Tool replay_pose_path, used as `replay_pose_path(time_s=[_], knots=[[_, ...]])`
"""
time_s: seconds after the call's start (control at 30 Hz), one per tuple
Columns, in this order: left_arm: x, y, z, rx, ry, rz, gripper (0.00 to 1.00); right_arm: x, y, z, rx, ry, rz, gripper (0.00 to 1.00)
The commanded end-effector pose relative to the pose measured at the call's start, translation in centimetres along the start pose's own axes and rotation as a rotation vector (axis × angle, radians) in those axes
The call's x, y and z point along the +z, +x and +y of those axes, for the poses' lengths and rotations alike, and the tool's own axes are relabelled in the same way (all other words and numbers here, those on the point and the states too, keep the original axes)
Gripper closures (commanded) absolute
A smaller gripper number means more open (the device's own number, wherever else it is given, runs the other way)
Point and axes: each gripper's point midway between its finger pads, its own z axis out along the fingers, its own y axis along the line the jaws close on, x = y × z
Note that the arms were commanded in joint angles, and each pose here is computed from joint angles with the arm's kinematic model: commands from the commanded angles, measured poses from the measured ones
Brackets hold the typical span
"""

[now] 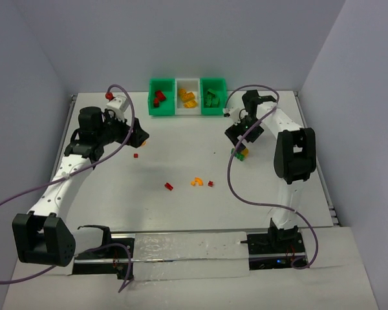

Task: Sort the legos into containers by color

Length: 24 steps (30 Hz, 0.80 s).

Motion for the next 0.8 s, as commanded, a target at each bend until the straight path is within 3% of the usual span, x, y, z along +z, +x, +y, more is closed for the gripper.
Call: replay_pose_path(time_s=[0.0, 0.5, 0.77], knots=[[0.2, -1.0, -0.2, 0.029, -0.005, -0.023, 0.01, 1.5, 0.0, -0.9, 0.014, 0.017, -0.006, 0.0], [1.6, -0.8, -0.6, -0.083, 0.022, -0.039, 0.01, 4.7, 1.7, 0.0, 0.021, -0.005, -0.006, 0.04], [2.6, 0.0, -1.7, -0.212, 0.088, -0.018, 0.07, 3.9, 0.8, 0.0, 0.021, 0.019, -0.072, 0.39]])
